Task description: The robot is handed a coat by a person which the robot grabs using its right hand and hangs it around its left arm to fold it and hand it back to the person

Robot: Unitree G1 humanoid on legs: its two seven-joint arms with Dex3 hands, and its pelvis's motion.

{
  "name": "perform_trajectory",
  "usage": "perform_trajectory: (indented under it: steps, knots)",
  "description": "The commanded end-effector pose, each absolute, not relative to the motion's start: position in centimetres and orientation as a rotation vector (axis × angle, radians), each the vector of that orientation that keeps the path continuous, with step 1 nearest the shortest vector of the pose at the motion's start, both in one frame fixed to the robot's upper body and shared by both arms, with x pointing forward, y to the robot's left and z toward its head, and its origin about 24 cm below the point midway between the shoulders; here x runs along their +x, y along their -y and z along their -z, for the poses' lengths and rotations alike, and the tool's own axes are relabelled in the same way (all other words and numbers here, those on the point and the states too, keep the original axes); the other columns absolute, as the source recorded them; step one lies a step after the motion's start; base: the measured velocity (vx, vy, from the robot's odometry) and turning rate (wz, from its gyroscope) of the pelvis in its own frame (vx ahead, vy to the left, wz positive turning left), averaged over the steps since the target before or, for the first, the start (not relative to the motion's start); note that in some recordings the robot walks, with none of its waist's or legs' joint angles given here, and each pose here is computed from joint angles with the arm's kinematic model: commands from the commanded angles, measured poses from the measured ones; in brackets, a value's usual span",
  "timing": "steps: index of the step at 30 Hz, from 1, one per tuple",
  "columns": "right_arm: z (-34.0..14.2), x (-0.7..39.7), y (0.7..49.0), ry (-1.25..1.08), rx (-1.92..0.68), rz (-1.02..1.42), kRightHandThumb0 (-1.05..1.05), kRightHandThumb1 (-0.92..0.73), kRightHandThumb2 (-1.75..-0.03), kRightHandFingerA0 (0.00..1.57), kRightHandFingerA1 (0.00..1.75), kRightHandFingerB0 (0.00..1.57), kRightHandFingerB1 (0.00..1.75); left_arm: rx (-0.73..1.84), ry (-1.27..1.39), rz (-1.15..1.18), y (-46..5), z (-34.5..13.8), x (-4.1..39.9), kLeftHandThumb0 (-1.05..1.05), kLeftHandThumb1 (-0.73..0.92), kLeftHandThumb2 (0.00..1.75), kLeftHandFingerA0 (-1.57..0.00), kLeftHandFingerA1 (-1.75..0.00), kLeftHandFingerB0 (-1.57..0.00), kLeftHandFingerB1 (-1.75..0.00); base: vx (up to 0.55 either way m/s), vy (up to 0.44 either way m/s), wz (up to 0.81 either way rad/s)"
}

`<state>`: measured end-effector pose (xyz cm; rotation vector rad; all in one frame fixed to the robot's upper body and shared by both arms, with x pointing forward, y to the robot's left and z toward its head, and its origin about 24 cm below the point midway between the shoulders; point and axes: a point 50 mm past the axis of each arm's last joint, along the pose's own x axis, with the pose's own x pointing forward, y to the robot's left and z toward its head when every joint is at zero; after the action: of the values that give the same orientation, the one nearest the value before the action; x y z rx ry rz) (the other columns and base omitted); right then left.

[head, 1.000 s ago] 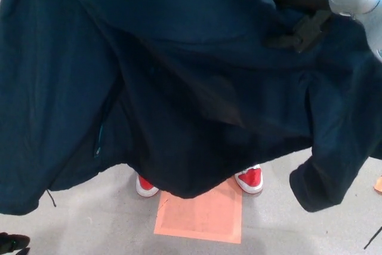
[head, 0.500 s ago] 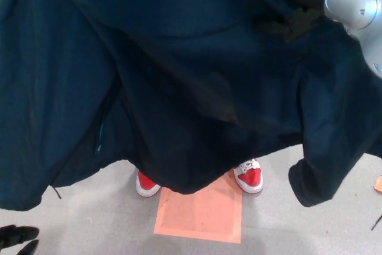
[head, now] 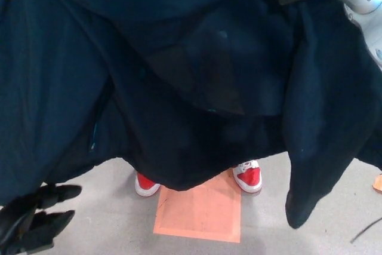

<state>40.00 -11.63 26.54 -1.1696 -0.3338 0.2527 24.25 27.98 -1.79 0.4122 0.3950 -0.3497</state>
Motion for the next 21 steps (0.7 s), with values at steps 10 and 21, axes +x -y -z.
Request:
perform_trajectory:
  steps: [10,21]
  knots:
    - [-34.9,40.7,10.6,0.606,-0.976,0.064,-0.38,-0.79,-0.68,0.89,1.51,0.83,0.89,0.412,0.015,1.066,-20.4,-9.1,21.1,-0.70,0.91,0.67,-0.30,-0.40,-0.18,-0.33,0.00,0.000,0.00]
    - [-35.8,41.0,9.1,0.623,-0.999,0.070,-0.37,-0.83,-0.70,0.83,1.65,0.75,1.33,0.323,-0.026,1.208,-18.2,-10.1,19.9,-0.77,0.73,0.94,-0.24,-0.48,-0.14,-0.44,0.00,0.000,0.00]
